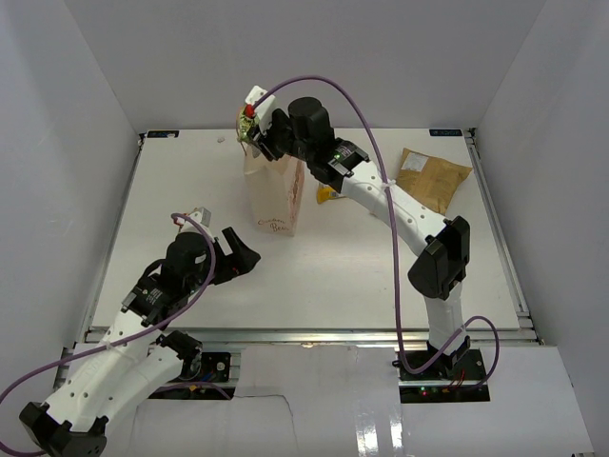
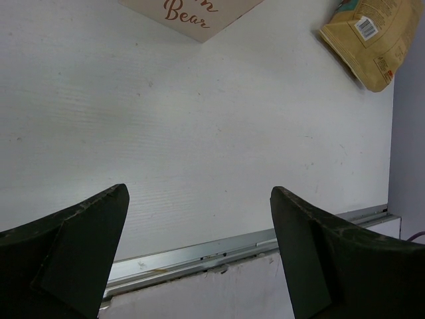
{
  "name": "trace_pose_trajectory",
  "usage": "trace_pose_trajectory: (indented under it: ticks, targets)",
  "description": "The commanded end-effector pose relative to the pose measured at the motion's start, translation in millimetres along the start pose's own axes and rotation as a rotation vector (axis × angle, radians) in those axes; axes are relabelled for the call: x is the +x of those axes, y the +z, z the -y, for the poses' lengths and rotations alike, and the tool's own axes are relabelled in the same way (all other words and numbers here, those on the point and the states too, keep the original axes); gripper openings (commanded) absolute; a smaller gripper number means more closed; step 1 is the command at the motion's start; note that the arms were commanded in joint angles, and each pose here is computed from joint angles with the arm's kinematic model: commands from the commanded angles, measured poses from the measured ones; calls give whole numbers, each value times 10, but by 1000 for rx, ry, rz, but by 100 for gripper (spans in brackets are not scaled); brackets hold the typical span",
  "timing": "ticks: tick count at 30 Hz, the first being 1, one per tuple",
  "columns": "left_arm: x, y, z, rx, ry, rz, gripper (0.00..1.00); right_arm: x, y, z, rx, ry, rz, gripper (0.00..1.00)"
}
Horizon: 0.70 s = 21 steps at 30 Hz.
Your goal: Place the snacks into the paper bag
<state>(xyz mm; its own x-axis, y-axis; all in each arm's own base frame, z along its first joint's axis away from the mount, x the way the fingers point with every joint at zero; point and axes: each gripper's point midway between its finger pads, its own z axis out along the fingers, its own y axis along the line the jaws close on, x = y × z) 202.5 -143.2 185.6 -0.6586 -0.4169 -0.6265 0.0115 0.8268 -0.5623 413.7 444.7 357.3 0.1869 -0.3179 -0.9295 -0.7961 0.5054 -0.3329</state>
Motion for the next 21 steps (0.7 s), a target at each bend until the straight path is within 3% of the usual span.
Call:
trace_pose_trajectory:
  ticks: [1,12,16,21]
  targets:
    - [-133,-76,83,17,9,41,98,-294,-95,193,62,-32,83,44]
    - [-161,-56,109,16,17,40,98,-653,-342,211,43,-30,153,47]
    - [-146,-39,116,20,14,34,98,-1142,-732,165,-22,-56,256,51]
    - [-146,-6,177,42,22,21,98,-1075,-1257,312,-49,-42,231,56]
